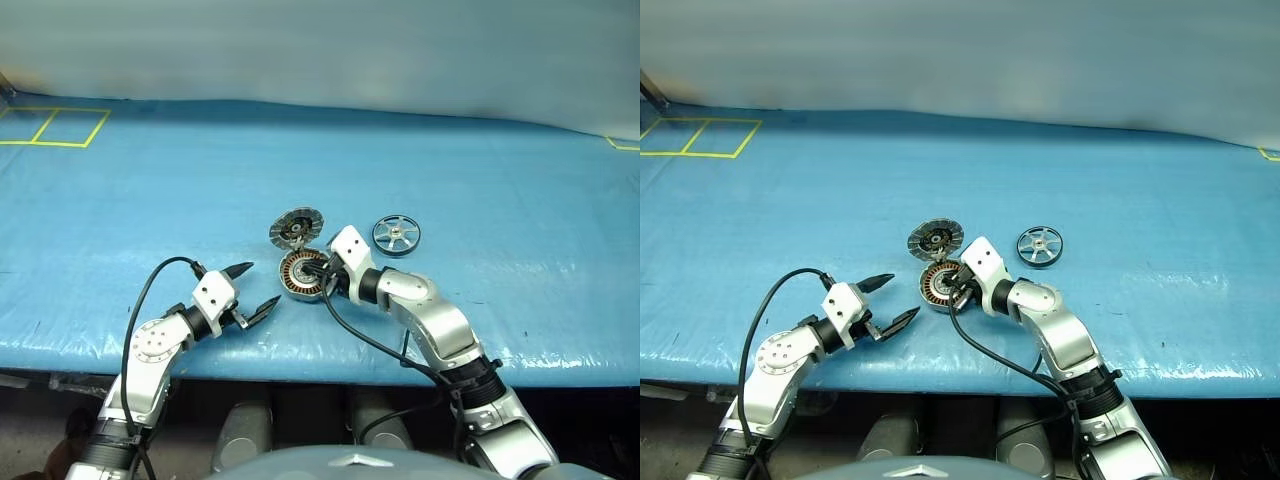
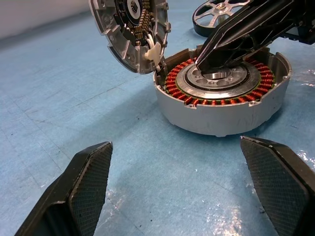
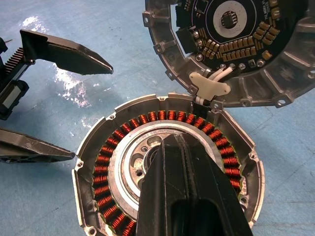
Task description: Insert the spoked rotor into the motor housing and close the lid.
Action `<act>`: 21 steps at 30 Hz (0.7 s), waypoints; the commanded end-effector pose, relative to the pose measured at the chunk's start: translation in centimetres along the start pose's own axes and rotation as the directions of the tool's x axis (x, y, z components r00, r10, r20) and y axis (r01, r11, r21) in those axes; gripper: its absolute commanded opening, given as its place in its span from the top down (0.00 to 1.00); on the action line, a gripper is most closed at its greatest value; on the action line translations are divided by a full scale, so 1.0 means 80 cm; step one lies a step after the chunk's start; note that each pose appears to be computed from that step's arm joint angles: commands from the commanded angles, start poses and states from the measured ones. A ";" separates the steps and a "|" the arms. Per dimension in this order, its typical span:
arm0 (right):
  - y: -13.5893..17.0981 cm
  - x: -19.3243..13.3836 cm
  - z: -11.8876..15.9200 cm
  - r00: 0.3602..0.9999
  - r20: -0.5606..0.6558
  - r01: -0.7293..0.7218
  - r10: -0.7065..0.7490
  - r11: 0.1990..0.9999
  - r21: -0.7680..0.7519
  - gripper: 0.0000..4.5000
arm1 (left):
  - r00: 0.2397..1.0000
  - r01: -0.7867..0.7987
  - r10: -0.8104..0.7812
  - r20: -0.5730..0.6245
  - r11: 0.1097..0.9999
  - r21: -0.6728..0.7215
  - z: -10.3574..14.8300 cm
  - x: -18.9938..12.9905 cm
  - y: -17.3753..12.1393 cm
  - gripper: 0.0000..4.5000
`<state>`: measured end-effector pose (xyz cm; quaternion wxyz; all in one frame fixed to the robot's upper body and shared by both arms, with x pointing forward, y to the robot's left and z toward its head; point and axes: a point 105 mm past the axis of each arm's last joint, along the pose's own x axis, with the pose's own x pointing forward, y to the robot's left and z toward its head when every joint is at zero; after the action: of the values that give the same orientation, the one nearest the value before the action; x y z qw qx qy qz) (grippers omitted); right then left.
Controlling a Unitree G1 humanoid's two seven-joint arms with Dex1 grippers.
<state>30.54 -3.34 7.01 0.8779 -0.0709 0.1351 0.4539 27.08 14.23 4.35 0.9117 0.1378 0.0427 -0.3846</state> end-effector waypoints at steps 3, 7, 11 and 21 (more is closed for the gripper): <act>0.005 -0.003 0.024 0.998 0.055 -0.016 0.018 0.999 -0.038 1.00 | 1.000 -0.007 0.006 0.027 1.000 0.012 0.007 0.002 0.001 0.00; 0.008 -0.002 0.017 0.999 0.035 -0.027 0.028 0.999 -0.038 1.00 | 1.000 -0.009 0.009 0.027 1.000 0.008 0.007 0.002 0.001 0.00; 0.008 -0.002 0.015 0.999 0.026 -0.025 0.026 0.999 -0.037 1.00 | 1.000 -0.015 0.015 0.024 1.000 -0.001 0.005 0.002 0.001 0.00; 0.004 0.004 -0.033 0.989 -0.148 0.010 -0.023 0.996 -0.088 1.00 | 0.999 -0.026 0.026 0.019 1.000 -0.002 0.004 0.002 0.001 0.00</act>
<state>30.29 -3.11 6.46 0.8696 -0.1204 0.1433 0.4569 27.18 14.30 4.07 0.9163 0.1325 0.0458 -0.3753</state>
